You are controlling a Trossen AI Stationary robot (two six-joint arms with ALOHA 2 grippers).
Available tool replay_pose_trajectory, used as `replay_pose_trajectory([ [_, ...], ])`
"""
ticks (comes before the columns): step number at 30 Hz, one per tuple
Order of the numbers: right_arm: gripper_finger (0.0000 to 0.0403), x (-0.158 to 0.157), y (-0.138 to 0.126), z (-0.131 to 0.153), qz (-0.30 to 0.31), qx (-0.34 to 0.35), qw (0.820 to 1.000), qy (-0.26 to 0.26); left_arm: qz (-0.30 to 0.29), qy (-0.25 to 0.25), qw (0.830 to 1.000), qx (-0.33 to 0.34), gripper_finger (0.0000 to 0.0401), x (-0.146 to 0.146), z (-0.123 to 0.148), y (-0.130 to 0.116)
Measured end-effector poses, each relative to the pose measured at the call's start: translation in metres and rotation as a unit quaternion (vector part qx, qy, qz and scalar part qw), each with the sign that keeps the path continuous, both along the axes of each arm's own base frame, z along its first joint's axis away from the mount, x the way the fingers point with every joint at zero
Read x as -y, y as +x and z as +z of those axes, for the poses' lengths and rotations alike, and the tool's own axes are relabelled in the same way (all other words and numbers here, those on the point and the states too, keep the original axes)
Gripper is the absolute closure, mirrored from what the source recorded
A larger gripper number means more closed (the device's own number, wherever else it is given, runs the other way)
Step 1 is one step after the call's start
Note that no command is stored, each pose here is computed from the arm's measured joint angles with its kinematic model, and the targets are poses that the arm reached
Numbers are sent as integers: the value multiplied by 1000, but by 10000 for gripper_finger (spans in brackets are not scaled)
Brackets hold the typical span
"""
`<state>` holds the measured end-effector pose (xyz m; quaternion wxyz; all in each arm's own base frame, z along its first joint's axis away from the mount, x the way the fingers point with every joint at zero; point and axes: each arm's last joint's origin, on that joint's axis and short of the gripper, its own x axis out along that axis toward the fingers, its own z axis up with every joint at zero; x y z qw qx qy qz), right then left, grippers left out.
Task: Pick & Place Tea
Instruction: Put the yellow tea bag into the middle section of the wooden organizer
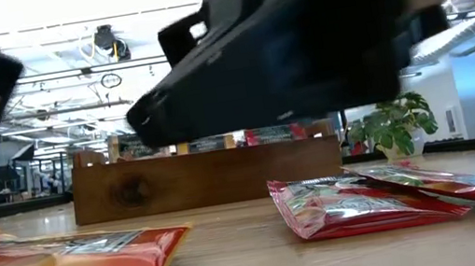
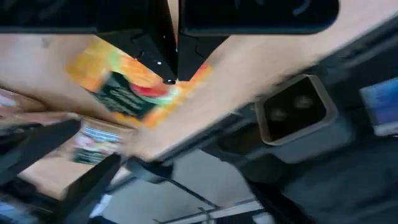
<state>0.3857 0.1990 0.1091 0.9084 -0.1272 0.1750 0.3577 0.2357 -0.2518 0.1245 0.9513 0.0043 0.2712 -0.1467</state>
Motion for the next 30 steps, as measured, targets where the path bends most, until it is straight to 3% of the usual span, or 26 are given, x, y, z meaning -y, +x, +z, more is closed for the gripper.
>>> replay_pose_trajectory([
  [11, 403, 13, 21, -30, 28, -41, 998, 43, 23, 11, 1000, -11, 212, -4, -4, 1],
  [30, 403, 23, 25, -33, 10, -69, 996, 50, 10, 75, 997, -3, 212, -5, -6, -2],
])
